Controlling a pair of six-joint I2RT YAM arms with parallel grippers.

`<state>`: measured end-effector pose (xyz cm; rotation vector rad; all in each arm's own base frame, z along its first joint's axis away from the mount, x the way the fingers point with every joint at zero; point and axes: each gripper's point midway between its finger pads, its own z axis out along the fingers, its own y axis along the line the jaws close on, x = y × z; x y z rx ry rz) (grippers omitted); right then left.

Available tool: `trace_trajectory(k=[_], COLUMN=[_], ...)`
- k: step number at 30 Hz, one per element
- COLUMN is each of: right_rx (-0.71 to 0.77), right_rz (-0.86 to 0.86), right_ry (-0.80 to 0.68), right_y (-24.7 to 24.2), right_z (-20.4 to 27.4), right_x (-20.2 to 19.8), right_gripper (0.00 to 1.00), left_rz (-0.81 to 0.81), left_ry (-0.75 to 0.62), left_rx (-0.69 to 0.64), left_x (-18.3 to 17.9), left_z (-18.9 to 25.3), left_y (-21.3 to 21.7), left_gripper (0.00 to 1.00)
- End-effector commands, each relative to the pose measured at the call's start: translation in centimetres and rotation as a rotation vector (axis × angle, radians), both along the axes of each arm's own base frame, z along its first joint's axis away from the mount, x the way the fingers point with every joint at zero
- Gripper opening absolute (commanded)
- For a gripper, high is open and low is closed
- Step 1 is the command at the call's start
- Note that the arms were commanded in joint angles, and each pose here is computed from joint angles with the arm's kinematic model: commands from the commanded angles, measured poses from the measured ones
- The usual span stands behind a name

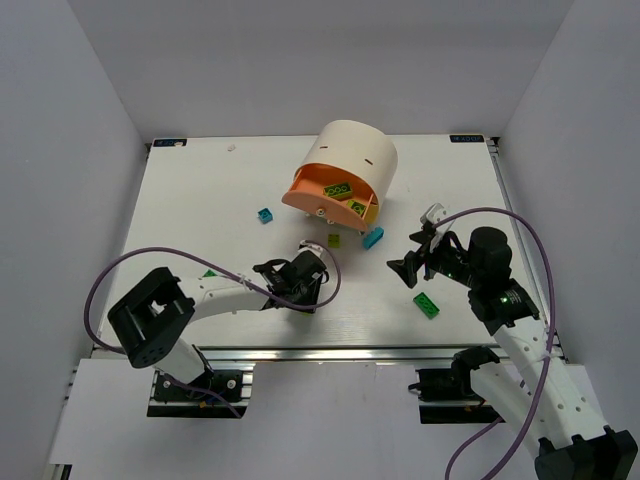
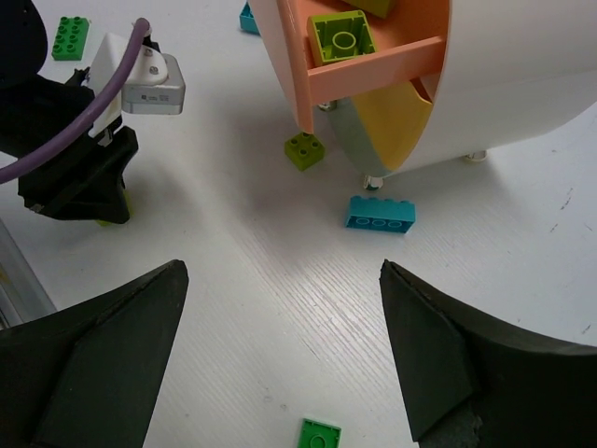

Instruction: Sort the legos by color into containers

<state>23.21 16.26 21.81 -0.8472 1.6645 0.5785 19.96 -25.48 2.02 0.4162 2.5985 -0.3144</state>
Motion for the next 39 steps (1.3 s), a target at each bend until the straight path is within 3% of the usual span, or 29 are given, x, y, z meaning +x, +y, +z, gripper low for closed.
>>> trace_trajectory(k=[1,2,5,7,11,14,15,17,18,19,23,28,35,39], right_rx=[0.016,0.015,0.015,0.014,0.010,0.007,0.005,0.002,-0.001,-0.004,-0.003,-0.006,-0.002,-0.002], right_rz=[0.004,0.005,0.003,0.000,-0.008,-0.006,-0.006,-0.010,-0.012,-0.019,-0.028,-0.030,-0.036,-0.039], right_ry=[-0.064,-0.065,-0.061,-0.062,-0.069,-0.064,-0.058,-0.055,-0.058,-0.061,-0.073,-0.074,-0.089,-0.093], right_y=[0.0,0.0,-0.1,-0.2,-0.3,-0.2,-0.2,-0.3,-0.3,-0.4,-0.6,-0.7,-0.8,-0.9], right_z=[1.4,1.4,1.2,1.2,1.1,0.7,0.5,0.5,0.4,0.4,0.5,0.4,0.7,0.8], right_x=[0.3,0.3,0.4,0.4,0.6,0.7,0.7,0.8,0.9,1.0,1.0,1.0,1.0,1.0], right_gripper=[0.89,0.88,0.88,0.87,0.80,0.59,0.40,0.20,0.03,0.00,0.00,0.00,0.00,0.00], left_rz=[0.050,0.053,0.050,0.009,-0.183,-0.288,-0.302,-0.283,-0.268,-0.239,-0.179,-0.113,-0.021,0.024], left_ry=[-0.061,-0.080,-0.118,-0.147,-0.235,-0.382,-0.466,-0.539,-0.612,-0.654,-0.780,-0.865,-0.816,-0.773], left_rx=[0.040,0.045,0.036,0.008,-0.177,-0.328,-0.374,-0.405,-0.420,-0.400,-0.347,-0.273,-0.142,-0.122], left_x=[0.9,1.0,1.0,1.0,0.5,0.4,0.8,1.9,2.8,3.7,7.0,11.7,18.5,20.8], left_z=[0.5,0.8,2.4,4.0,10.4,18.1,21.9,25.5,28.9,30.2,35.4,38.3,34.3,32.3], left_y=[0.3,0.2,-0.2,-0.9,-3.8,-5.1,-5.2,-4.8,-4.9,-4.6,-5.2,-6.4,-6.9,-6.1], left_gripper=[0.44,0.31,0.15,0.10,0.05,0.00,0.00,0.00,0.00,0.00,0.00,0.00,0.00,0.09])
